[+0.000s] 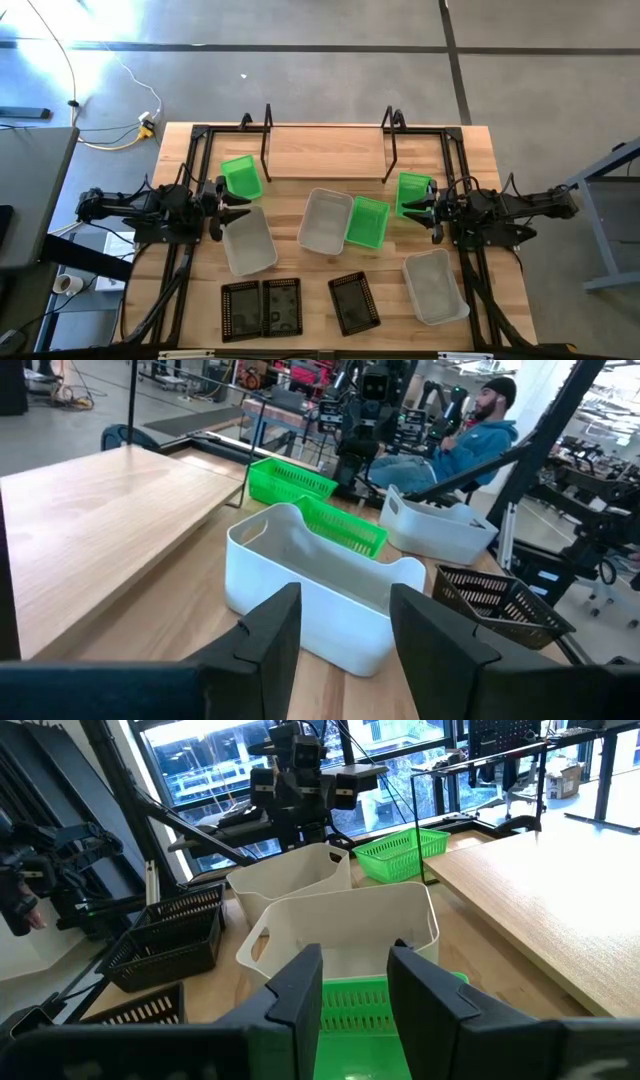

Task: Stack baskets on shelf by color
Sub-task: Put the top right green bin on the shelf

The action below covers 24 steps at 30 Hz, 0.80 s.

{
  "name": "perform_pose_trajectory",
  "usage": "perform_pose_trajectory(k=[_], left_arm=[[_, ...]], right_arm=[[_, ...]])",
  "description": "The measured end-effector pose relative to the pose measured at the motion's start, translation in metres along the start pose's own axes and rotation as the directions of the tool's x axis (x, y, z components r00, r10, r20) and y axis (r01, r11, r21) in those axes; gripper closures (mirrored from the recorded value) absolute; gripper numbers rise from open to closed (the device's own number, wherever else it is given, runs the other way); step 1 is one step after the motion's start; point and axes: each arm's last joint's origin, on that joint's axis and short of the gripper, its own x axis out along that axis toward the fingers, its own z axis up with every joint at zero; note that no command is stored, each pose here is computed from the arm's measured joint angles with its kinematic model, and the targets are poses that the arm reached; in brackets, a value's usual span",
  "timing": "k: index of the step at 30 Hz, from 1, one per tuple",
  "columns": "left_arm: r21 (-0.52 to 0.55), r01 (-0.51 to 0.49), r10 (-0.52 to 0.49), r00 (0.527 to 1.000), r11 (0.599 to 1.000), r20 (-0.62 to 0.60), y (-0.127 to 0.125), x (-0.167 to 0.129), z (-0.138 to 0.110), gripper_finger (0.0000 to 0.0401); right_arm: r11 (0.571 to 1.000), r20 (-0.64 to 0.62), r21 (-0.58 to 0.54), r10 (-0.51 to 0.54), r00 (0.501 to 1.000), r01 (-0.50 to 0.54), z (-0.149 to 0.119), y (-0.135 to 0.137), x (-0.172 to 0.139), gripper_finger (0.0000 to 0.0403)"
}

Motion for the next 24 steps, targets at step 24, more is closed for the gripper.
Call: perform_pose_trajectory(k=[24], left_arm=[[-0.008, -0.075, 0.075, 0.996, 0.997, 0.046, 0.0017, -0.0001, 0.0027, 0.0256]], right_arm=[[0.965, 0.022, 0.261, -0.042, 0.999, 0.034, 0.0013, -0.0010, 0.0001, 0.0300]])
